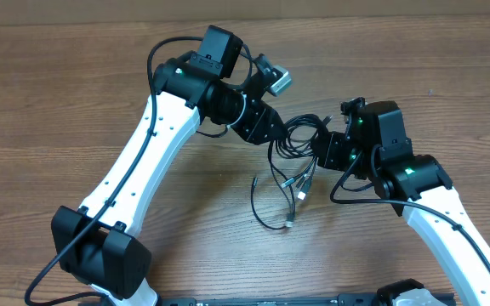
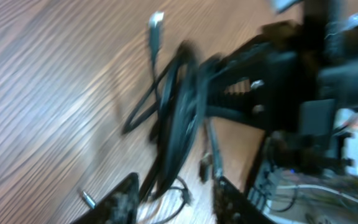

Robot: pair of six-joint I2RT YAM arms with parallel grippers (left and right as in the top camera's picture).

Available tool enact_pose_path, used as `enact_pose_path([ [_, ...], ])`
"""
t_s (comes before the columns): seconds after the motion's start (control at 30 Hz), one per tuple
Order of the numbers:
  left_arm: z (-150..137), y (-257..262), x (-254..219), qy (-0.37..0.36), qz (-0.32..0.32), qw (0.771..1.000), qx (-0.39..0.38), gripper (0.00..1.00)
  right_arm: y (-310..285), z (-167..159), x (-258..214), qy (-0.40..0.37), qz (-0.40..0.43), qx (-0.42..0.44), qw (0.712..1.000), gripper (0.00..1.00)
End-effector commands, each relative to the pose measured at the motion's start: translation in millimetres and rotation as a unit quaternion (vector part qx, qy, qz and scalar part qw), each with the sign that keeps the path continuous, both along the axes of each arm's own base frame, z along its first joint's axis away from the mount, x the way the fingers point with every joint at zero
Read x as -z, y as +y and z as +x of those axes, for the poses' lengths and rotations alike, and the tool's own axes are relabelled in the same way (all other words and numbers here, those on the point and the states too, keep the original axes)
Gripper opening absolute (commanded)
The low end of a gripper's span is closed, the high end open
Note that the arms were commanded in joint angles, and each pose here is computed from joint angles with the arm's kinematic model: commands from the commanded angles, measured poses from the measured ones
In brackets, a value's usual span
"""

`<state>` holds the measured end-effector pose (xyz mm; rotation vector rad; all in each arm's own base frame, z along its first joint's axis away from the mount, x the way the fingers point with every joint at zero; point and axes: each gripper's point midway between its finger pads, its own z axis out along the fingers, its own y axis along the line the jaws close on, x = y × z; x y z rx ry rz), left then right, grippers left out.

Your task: Untangle cables

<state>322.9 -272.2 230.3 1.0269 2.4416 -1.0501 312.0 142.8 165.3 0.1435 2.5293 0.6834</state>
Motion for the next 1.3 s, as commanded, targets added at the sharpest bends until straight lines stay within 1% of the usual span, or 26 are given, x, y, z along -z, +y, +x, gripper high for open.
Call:
enact_pose_path([
  [0.0,15,25,0,-0.051,0.073,0.995,-0.036,0.43,-3,1,0,0.001,-0.005,0.009,1.0,0.04],
  [0.07,17,37,7,-0.048,0.107,0.992,-0.053,0.44,-4,-1,2,0.006,-0.006,0.009,1.0,0.04],
  [0.13,15,44,12,-0.043,0.126,0.989,-0.058,0.45,-4,-2,2,0.007,-0.006,0.009,1.0,0.04],
  [0.2,12,46,13,-0.034,0.131,0.989,-0.058,0.51,-4,-1,1,0.006,-0.003,0.012,1.0,0.04],
  [0.33,9,47,15,-0.028,0.134,0.989,-0.056,0.57,-1,4,-4,0.011,0.025,0.04,0.999,0.04],
  [0.4,7,44,13,-0.026,0.124,0.991,-0.05,0.59,6,7,-10,0.004,0.049,0.033,0.998,0.04],
  [0.43,4,39,10,-0.025,0.108,0.993,-0.035,0.59,15,7,-17,-0.004,0.071,0.015,0.997,0.04],
  [0.6,-6,23,-1,-0.028,0.053,0.998,0.01,0.59,26,2,-22,0.003,0.098,-0.011,0.995,0.04],
  [0.7,-6,18,-6,-0.03,0.033,0.999,0.018,0.59,30,-2,-23,0.011,0.108,-0.021,0.994,0.04],
  [0.9,-6,12,-11,-0.032,0.013,0.999,0.024,0.59,34,-8,-23,0.032,0.126,-0.018,0.991,0.04],
  [1.17,-3,12,-12,-0.039,0.013,0.999,0.023,0.59,52,-22,-34,0.049,0.179,-0.072,0.98,0.04],
  [1.27,-1,11,-13,-0.043,0.01,0.999,0.021,0.59,63,-30,-45,0.052,0.211,-0.107,0.97,0.04],
])
